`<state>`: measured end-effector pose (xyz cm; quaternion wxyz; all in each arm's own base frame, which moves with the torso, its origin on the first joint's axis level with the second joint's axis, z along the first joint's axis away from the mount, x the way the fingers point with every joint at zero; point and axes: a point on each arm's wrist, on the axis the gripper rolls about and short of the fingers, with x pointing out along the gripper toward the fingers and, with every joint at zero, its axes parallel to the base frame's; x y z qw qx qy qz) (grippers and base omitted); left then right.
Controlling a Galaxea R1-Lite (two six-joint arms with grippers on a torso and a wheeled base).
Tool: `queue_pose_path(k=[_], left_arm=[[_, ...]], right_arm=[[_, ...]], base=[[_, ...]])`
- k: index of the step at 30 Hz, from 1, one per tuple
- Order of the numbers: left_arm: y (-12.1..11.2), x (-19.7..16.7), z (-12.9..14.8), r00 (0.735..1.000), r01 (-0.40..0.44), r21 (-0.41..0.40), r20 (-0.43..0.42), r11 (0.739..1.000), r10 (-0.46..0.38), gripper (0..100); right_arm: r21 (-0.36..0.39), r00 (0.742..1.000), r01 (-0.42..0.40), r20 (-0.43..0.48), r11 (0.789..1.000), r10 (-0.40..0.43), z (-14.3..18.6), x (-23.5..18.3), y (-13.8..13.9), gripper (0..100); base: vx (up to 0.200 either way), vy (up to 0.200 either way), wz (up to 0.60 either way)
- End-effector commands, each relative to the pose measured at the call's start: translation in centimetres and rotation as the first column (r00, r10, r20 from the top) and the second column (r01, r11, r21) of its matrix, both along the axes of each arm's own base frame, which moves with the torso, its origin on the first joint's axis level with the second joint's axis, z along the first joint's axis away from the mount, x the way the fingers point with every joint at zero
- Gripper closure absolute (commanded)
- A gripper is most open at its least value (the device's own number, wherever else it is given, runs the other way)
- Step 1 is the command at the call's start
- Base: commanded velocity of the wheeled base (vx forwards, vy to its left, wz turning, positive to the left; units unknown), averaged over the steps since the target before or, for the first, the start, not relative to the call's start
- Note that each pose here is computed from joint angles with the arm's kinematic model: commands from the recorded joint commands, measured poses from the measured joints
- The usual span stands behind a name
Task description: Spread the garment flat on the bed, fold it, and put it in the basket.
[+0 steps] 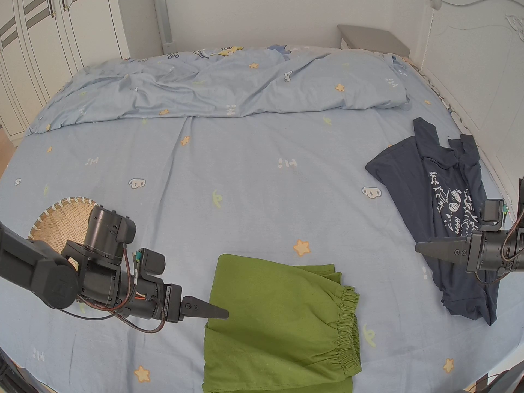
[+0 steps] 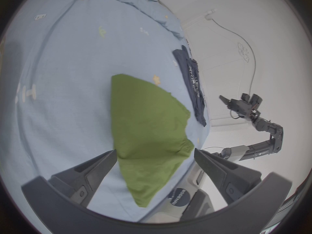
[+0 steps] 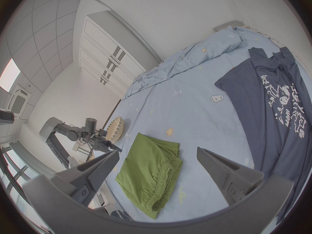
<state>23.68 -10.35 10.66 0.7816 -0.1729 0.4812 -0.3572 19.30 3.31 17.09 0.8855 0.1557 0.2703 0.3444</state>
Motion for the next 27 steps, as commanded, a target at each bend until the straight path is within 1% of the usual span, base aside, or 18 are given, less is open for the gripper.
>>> queue_pose_path(k=[1,6,8,11,12,13,15,20,24,27], left_arm=[[1.7,0.8,-6.1,0.991,-0.008,0.054,-0.132,0.998,0.015,0],[1.4,0.8,-6.6,0.989,0.008,0.057,-0.147,0.998,0.0,0],[1.0,1.1,-7.3,0.986,0.015,0.059,-0.168,0.998,-0.005,0],[0.7,1.4,-7.7,0.985,0.024,0.053,-0.169,0.998,-0.014,0],[0.1,1.4,-7.9,0.985,0.037,0.049,-0.169,0.998,-0.029,0],[-0.1,1.4,-7.9,0.985,0.039,0.048,-0.17,0.998,-0.03,0],[-1.1,1.5,-8.3,0.984,0.039,0.03,-0.173,0.999,-0.033,0],[-3.1,1.9,-8.8,0.989,0.05,-0.016,-0.138,0.999,-0.052,0],[-4.1,2.0,-8.8,0.991,0.055,-0.041,-0.123,0.998,-0.06,0],[-4.3,2.1,-8.7,0.991,0.047,-0.052,-0.123,0.998,-0.053,0]], right_arm=[[0.002,0.999,-0.034,0.018,0.999,0.034,0.4,-0.8,0.6,0],[0.002,0.999,-0.033,0.017,0.999,0.033,0.4,-0.8,0.6,0],[0.002,0.999,-0.034,0.015,0.999,0.034,0.3,-0.8,0.6,0],[0.002,0.999,-0.039,0.014,0.999,0.039,0.3,-0.8,0.7,0],[0.002,0.999,-0.039,0.012,0.999,0.039,0.3,-0.8,0.7,0],[0.002,0.999,-0.039,0.012,0.999,0.039,0.3,-0.8,0.7,0],[0.001,0.999,-0.039,0.013,0.999,0.039,0.3,-0.8,0.7,0],[0.001,0.999,-0.039,0.012,0.999,0.039,0.3,-0.8,0.7,0],[0.0,0.999,-0.041,0.011,0.999,0.041,0.2,-0.8,0.7,0],[0.001,0.999,-0.039,0.01,0.999,0.039,0.2,-0.8,0.7,0]], base=[[0.0,0.0,0.0],[0.0,0.0,0.0],[0.0,0.0,0.0],[0.0,0.0,0.0],[0.0,0.0,0.0],[0.0,0.0,0.0],[0.0,0.0,0.0],[0.0,0.0,0.0],[0.0,0.0,0.0],[0.0,0.0,0.0]])
